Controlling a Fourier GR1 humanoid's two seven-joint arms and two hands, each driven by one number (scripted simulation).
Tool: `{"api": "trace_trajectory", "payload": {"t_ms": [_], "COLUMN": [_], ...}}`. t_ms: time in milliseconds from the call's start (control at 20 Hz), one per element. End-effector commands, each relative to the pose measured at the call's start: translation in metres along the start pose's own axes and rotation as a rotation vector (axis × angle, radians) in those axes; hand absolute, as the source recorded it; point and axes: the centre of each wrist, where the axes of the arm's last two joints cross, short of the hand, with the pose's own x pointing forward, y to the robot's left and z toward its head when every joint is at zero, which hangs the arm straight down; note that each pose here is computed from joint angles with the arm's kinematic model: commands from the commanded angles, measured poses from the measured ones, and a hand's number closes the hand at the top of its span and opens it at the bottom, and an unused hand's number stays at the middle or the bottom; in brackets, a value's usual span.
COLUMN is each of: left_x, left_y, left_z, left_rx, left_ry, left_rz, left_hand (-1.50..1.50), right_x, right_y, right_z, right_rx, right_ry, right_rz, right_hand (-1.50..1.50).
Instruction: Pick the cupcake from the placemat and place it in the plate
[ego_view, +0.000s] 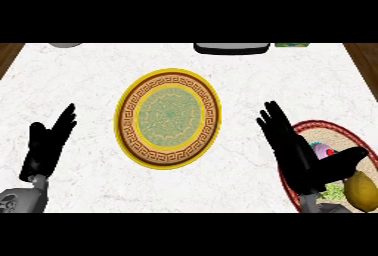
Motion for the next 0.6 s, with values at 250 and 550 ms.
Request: {"api": "trace_trajectory", "payload": {"t_ms": [250,550], "left_x": [0.004,-0.004], "left_y": [-0.033,-0.052], "left_z": [0.003,0.009], "left_rx": [0.058,0.027], "left_ry": [-0.039,0.000], "left_rz": [0.109,0.164], "left_hand": [0.00,0.00], "right_x": [0.100,0.117], "right_y": [-0.065,-0.129], "right_z": [-0.008,0.012], "right_rx": [0.526,0.277], "right_ry": [-0.134,-0.352], "right_rz": [0.148,0.830], "right_hand": [1.50,1.50]}}
